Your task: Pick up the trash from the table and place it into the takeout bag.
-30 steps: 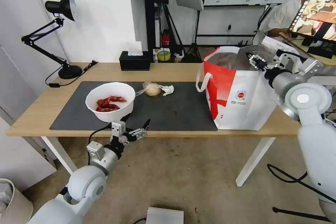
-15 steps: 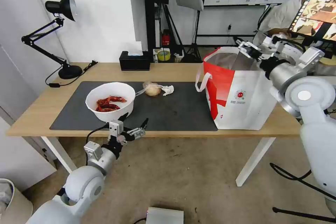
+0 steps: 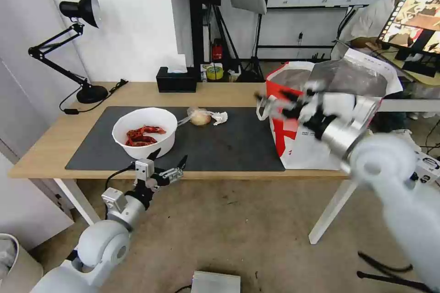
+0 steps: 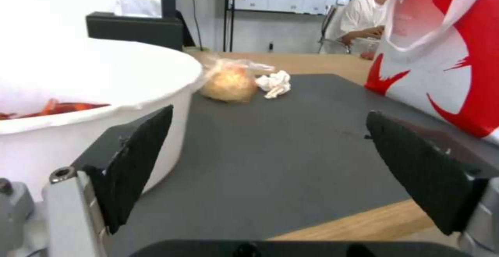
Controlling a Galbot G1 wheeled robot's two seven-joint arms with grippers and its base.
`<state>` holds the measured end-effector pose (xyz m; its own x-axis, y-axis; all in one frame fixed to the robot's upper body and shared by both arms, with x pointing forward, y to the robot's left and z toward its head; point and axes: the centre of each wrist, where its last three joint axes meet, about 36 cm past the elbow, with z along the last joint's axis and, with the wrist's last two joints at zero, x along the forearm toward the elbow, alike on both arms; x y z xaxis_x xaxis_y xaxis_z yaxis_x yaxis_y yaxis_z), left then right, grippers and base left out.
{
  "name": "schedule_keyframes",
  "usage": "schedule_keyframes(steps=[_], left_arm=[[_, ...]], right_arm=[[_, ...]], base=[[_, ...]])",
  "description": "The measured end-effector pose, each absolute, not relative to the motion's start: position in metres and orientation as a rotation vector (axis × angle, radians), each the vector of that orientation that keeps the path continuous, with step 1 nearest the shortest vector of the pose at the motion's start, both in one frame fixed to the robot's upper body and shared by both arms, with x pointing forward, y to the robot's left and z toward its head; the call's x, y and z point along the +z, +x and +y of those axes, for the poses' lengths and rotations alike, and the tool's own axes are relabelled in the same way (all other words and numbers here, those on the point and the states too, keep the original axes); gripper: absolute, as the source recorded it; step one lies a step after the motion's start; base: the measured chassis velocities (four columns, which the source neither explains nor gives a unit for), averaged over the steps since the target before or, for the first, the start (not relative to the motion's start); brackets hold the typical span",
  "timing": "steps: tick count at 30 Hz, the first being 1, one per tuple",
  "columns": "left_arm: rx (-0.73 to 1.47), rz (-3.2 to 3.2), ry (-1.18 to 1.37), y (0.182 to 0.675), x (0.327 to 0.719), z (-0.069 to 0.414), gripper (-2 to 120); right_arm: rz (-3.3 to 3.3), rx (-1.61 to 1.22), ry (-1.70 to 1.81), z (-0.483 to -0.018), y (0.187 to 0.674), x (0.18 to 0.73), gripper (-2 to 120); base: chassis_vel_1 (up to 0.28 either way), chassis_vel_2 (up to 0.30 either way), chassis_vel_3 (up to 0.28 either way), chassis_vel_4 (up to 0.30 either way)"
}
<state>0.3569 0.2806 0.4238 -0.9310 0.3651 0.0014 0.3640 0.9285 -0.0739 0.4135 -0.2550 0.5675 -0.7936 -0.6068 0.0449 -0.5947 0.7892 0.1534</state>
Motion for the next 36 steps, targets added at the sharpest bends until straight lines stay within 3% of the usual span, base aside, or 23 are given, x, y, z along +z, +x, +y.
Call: schedule_keyframes(steps=[14,36], left_arm=[[0.071,-3.095,-0.453,0.331,0.392,0.32,100],[0.064,-3.076,-0.396,0.308,0.365,0.338,100]], right_arm=[[-3.022,-0.126,0.816,-0.241,0.352,0.453,100],[-2.966,-0.19,0.666,-0.252,0.306,0.397,100]], base=[[0.0,0.0,0.0,0.0],[0.0,0.0,0.0,0.0]])
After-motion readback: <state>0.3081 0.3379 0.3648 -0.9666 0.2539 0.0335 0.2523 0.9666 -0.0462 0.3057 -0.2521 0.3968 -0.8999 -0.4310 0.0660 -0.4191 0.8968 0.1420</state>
